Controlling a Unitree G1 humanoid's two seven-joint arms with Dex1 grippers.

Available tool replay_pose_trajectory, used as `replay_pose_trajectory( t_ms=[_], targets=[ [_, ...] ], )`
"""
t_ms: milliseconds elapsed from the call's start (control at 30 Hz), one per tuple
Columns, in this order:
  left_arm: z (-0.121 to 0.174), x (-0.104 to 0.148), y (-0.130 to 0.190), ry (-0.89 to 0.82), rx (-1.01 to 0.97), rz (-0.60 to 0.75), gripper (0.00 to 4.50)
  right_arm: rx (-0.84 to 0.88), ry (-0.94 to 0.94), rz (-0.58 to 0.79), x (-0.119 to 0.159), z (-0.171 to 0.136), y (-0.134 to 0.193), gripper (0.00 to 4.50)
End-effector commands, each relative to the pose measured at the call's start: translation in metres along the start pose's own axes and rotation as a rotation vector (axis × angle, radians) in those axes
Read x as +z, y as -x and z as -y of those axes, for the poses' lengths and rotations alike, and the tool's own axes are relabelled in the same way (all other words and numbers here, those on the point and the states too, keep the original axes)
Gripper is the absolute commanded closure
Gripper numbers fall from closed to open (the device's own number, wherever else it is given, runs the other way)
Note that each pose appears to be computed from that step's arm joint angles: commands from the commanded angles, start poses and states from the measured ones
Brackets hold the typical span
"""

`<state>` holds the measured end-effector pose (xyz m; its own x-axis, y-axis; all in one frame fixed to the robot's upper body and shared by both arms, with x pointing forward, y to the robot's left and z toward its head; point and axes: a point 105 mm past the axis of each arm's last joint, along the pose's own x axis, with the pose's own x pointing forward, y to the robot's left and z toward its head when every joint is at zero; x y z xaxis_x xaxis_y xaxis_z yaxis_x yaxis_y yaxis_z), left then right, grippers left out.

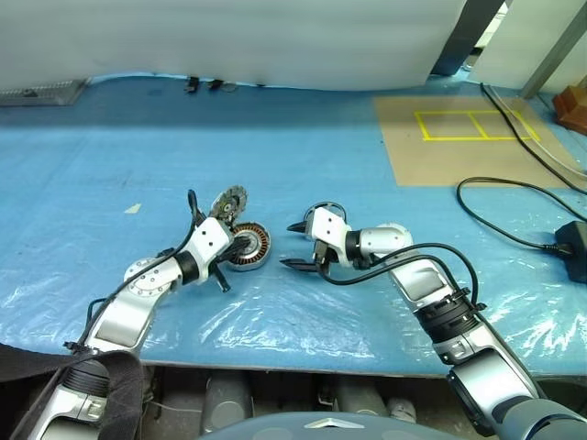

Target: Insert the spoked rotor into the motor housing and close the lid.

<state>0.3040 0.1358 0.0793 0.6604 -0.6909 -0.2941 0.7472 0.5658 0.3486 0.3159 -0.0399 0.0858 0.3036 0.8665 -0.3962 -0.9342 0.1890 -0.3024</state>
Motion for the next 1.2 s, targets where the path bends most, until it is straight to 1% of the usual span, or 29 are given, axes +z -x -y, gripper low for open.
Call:
replay_pose_trajectory(
  t_ms=[33, 133, 267, 500, 667, 800, 1100, 1200],
  targets=[
    [0.014, -0.01, -0.001, -0.04, -0.09, -0.048, 4.49, -0.002, 0.036, 0.03, 0.01, 0.001, -0.002, 0.74],
    [0.013, -0.011, 0.001, -0.069, -0.109, -0.059, 4.49, -0.001, 0.037, 0.031, 0.011, 0.001, -0.002, 0.74],
    [-0.001, 0.008, 0.0, 0.043, -0.051, 0.069, 4.49, -0.001, 0.037, 0.031, 0.01, 0.001, -0.002, 0.74],
    [-0.001, 0.017, -0.004, 0.144, -0.057, 0.145, 4.49, 0.001, 0.037, 0.029, 0.01, 0.0, -0.003, 0.74],
    [-0.013, 0.024, -0.007, 0.209, 0.008, 0.197, 4.49, 0.003, 0.039, 0.027, 0.01, 0.001, -0.004, 0.74],
    [-0.01, 0.015, -0.008, 0.207, 0.001, 0.146, 4.49, 0.004, 0.043, 0.028, 0.01, 0.0, -0.004, 0.74],
    [0.011, -0.006, -0.011, 0.185, -0.069, 0.034, 4.49, 0.001, 0.041, 0.028, 0.01, 0.0, -0.004, 0.74],
    [0.013, -0.006, -0.012, 0.18, -0.08, 0.034, 4.49, 0.0, 0.04, 0.028, 0.01, 0.0, -0.004, 0.74]
  ],
)
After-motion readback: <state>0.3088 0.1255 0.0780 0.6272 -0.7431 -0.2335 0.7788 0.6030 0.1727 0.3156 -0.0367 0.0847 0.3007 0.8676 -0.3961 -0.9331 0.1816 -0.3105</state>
